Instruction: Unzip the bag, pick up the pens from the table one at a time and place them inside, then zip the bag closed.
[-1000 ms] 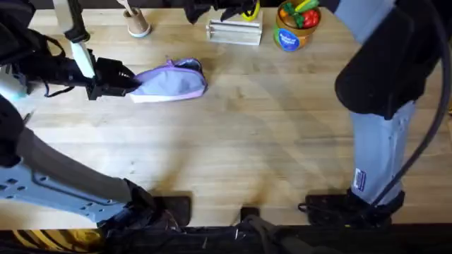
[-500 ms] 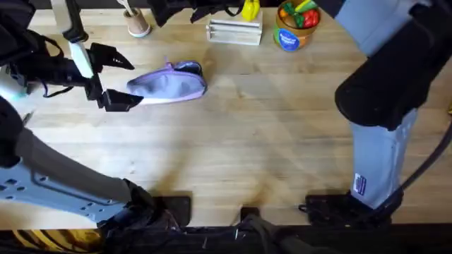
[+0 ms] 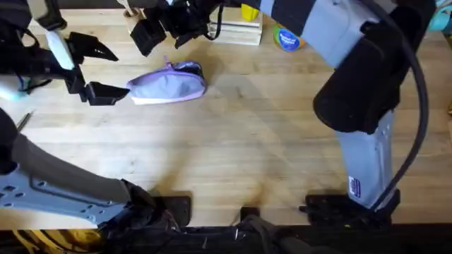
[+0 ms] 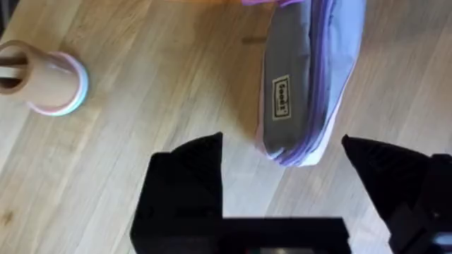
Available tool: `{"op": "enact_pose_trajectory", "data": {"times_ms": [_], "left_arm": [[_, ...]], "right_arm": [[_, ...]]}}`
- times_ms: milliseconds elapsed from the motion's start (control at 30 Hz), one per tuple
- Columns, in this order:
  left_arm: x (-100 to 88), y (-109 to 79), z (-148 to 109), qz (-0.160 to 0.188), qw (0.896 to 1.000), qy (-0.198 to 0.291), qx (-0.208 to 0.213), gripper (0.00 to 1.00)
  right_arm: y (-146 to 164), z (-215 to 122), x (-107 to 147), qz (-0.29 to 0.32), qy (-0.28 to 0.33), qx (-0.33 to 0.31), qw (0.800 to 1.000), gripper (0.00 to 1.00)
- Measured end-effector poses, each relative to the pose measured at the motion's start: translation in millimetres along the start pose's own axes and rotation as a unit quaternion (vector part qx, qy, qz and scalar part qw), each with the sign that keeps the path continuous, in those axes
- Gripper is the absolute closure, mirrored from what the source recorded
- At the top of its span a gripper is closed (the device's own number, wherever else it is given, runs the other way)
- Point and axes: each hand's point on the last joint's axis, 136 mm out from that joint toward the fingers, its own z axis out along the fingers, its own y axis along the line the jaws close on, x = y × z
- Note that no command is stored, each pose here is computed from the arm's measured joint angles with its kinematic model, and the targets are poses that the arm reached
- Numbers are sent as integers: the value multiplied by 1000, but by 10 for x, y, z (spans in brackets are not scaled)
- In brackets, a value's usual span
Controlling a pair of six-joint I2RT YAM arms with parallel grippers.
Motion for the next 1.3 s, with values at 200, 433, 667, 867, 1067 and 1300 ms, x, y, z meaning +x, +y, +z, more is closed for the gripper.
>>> {"op": "enact_pose_trajectory", "data": {"times_ms": [200,433,667,867,1067,1300], "left_arm": [[-109,120,-336,7,999,10,-35,8],[-97,70,-348,-4,1000,12,-27,7],[-95,69,-348,-4,1000,13,-27,7],[-95,69,-348,-4,1000,13,-27,7],[-93,68,-348,-4,1000,13,-27,7],[-90,67,-348,-4,1000,14,-26,7]], "right_arm": [[-88,146,108,14,19,3,1000,7],[-86,445,336,21,56,-3,998,13],[-65,457,351,27,58,-2,998,504],[-23,475,355,27,58,-5,998,739],[14,489,374,28,62,-6,998,862],[87,482,388,31,66,-29,997,677]]}}
